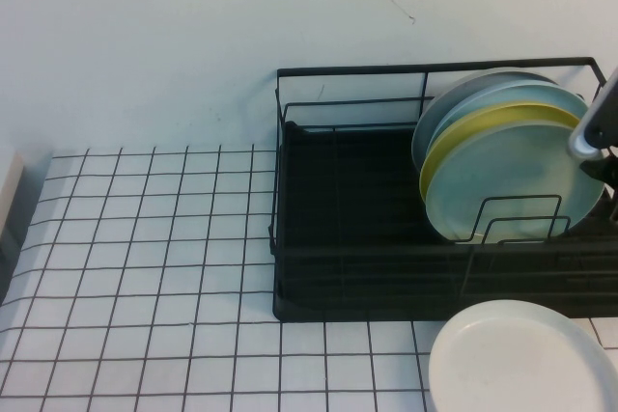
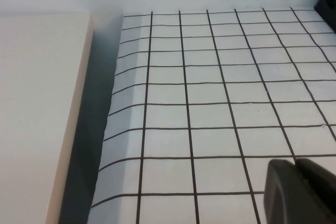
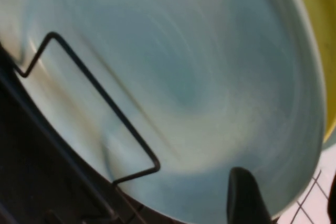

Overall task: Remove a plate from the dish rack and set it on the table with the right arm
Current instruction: Grasp the plate from the shelf

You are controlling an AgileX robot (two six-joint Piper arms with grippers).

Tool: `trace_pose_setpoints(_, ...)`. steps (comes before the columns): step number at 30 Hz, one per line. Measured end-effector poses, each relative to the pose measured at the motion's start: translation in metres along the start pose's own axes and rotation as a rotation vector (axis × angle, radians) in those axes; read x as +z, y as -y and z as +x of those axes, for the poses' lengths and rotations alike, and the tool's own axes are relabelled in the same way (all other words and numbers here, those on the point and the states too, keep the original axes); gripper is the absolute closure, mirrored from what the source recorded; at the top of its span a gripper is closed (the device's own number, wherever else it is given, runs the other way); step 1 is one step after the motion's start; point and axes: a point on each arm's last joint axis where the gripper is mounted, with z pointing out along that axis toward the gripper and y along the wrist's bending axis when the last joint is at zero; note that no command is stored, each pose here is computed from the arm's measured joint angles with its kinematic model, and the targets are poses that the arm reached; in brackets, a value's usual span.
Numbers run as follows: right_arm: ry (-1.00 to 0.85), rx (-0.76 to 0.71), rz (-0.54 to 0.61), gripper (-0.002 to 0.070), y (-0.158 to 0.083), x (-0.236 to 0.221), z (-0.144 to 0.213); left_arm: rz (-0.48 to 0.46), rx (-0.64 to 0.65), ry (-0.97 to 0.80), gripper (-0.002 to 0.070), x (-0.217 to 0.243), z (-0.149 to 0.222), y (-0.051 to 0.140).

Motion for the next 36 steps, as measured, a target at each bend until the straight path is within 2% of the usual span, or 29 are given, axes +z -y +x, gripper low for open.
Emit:
trace_pose_setpoints(16, 0.007, 0.002, 0.036, 0.0352, 0.003, 0.002, 0.000, 0.000, 0.000, 0.000, 0.0678, 0.000, 0.000, 0.000)
trace_pose_setpoints(31, 0.041, -0.075, 0.017, 0.0353, -0.011, 0.007, -0.016, 0.000, 0.000, 0.000, 0.0678, 0.000, 0.000, 0.000)
trace_pose_setpoints(34, 0.031, -0.075, 0.013, 0.0381, -0.012, 0.014, -0.014, 0.000, 0.000, 0.000, 0.0678, 0.000, 0.000, 0.000)
trace_pose_setpoints(36, 0.030, -0.075, 0.023, 0.0433, -0.012, 0.016, -0.013, 0.000, 0.000, 0.000, 0.0678, 0.000, 0.000, 0.000)
